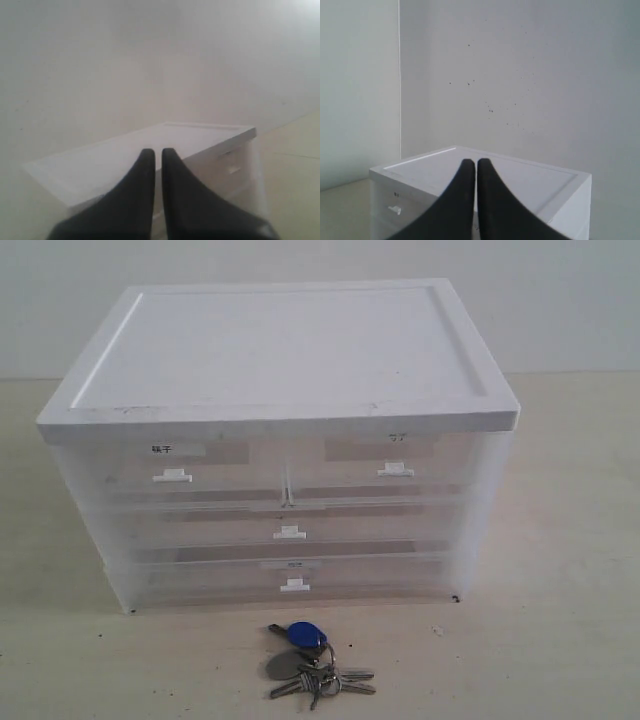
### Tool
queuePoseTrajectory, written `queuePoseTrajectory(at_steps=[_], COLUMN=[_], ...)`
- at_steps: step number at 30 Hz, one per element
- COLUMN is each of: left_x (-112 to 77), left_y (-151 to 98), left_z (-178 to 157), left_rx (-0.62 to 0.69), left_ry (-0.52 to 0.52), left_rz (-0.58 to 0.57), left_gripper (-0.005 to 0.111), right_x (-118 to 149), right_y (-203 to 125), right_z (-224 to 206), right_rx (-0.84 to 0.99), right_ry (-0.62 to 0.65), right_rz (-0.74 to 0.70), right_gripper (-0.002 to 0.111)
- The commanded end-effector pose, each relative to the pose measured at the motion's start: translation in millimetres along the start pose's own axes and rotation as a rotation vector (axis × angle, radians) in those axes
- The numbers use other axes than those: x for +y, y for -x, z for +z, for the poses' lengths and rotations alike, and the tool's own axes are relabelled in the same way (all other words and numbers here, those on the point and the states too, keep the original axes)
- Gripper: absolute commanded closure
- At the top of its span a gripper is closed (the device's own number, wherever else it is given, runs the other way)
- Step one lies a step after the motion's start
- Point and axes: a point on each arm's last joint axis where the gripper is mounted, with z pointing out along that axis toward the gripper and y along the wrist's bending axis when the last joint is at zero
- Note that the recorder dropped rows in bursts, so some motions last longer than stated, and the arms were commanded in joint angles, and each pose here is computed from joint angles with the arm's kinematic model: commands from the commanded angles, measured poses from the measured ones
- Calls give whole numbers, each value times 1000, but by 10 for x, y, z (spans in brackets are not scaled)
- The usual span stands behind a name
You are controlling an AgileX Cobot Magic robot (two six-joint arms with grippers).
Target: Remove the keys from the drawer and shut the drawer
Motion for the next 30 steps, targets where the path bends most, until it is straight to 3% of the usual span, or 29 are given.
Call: queuePoseTrajectory(at_steps=[1, 9, 16, 30], left_x=[49, 191, 314, 316], left_y=[-105, -136, -229, -401], left_z=[-8, -48, -135, -180], left_rx=[43, 83, 192, 319], left_ry=[122, 404, 664, 687], left_rz=[7, -19, -8, -45], left_gripper=[102, 102, 102, 102], right_x=[-6, -6, -6, -4], right_y=[-4, -4, -4, -4], right_z=[-4, -4, -4, -4], right_rx=[-1, -1, -1, -1], right_ry=[-7, -7, -7, -5], right_rz=[1, 4, 4, 6], right_gripper=[109, 109, 109, 109])
